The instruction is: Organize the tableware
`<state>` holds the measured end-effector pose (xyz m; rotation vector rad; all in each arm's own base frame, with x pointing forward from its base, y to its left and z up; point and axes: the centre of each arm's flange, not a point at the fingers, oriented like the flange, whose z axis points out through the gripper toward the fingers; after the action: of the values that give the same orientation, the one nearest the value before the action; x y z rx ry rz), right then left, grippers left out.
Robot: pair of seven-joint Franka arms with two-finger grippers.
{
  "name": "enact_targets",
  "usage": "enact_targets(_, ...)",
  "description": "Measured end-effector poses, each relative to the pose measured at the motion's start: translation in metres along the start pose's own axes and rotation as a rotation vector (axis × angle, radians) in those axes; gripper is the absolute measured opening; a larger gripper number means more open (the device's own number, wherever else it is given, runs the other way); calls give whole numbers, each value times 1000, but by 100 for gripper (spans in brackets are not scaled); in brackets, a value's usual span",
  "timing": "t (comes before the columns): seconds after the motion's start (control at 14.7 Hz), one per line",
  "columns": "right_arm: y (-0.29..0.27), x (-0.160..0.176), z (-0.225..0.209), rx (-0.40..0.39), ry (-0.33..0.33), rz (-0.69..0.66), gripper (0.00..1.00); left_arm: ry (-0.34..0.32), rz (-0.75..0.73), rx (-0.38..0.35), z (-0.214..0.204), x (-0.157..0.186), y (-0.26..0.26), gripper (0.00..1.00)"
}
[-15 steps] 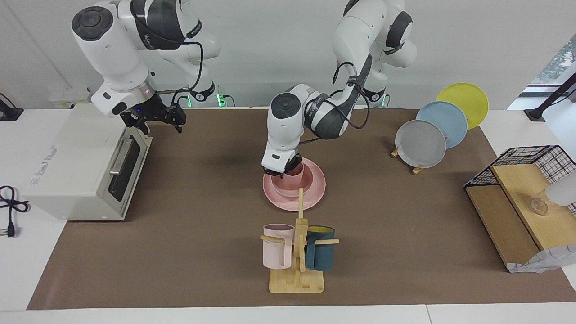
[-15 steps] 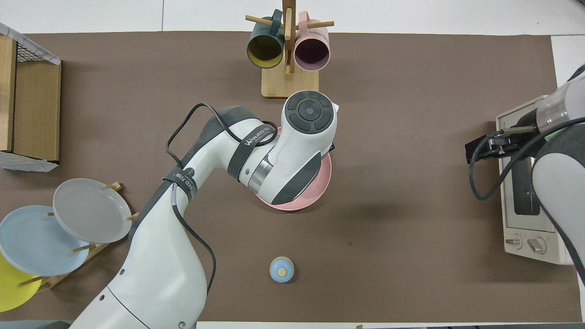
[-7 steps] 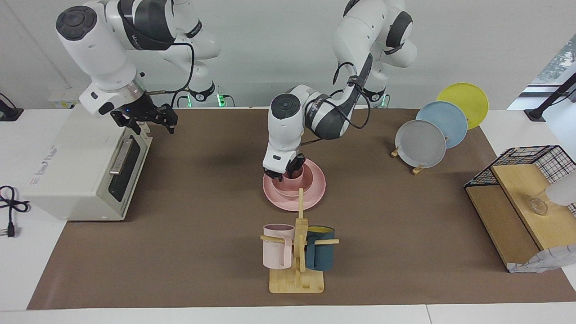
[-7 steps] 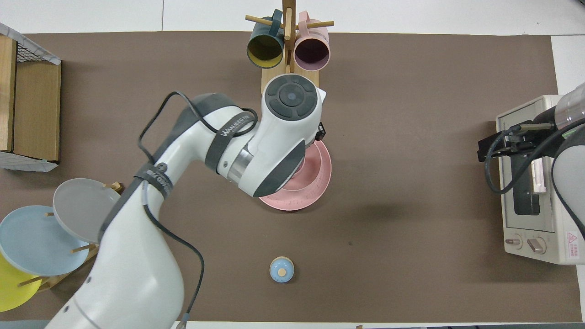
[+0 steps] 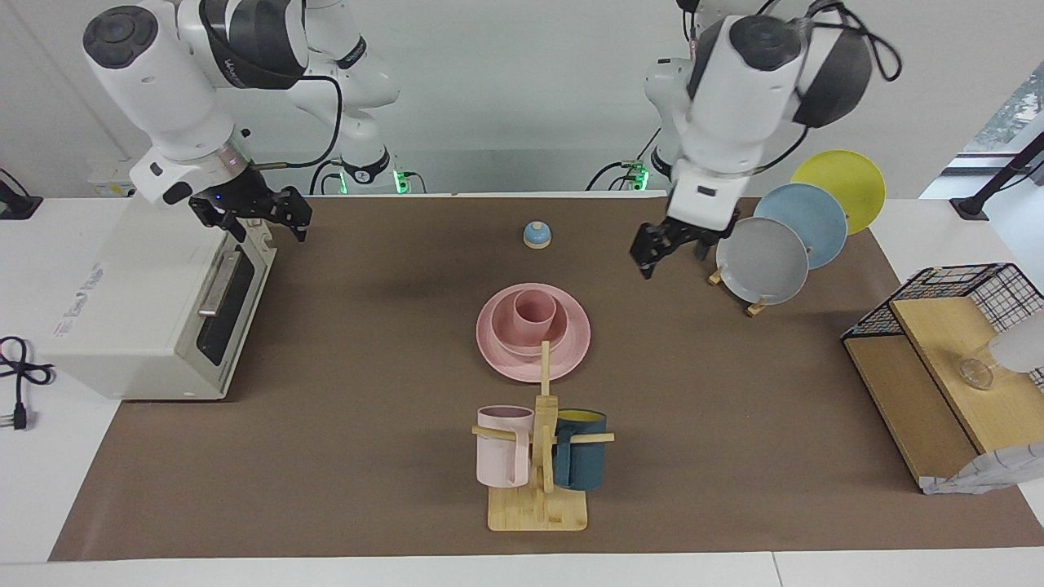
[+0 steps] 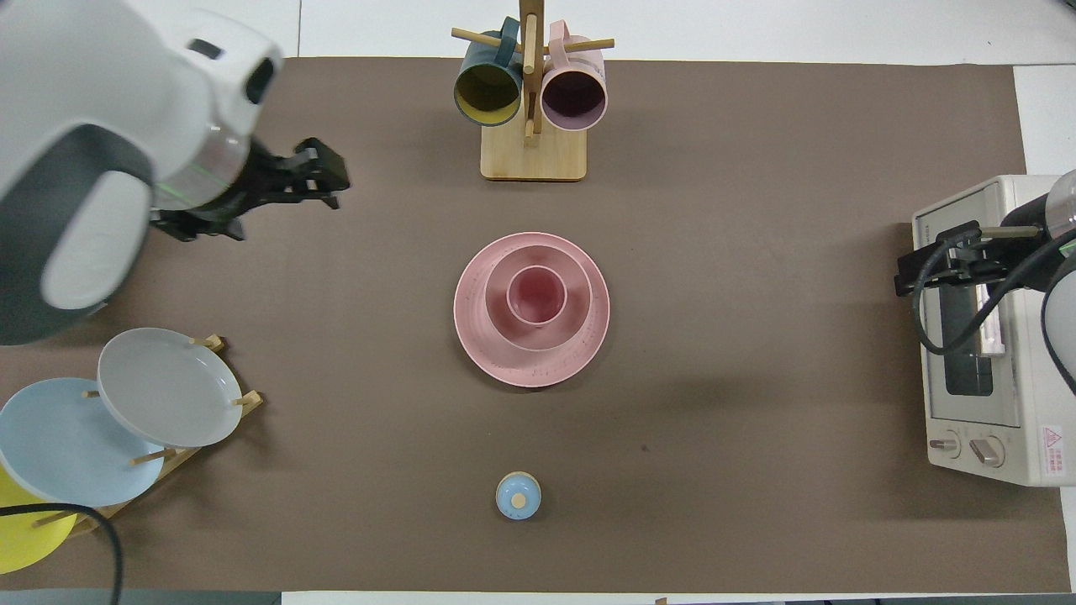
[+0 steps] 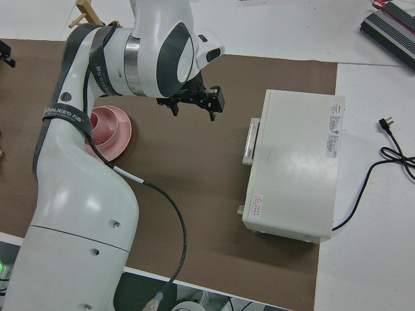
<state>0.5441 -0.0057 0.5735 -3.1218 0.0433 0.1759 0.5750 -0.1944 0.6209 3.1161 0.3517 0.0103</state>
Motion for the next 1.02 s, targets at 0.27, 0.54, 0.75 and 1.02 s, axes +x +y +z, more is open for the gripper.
enact_targets(0.27,-3,-1,-2,-1,3,-7,100,-37,122,9,-27,11,-113,100)
enact_targets(0.54,-3,-1,-2,-6,6,-12,100,-57,170,19,0,-15,-125,100)
enact_targets(0.75,-6,1,-4,-7,24,-17,100,-33,184,14,5,-23,-123,100)
enact_targets(1.02,-6,2,-3,-12,27,-19,100,-23,187,12,-3,-25,-125,100)
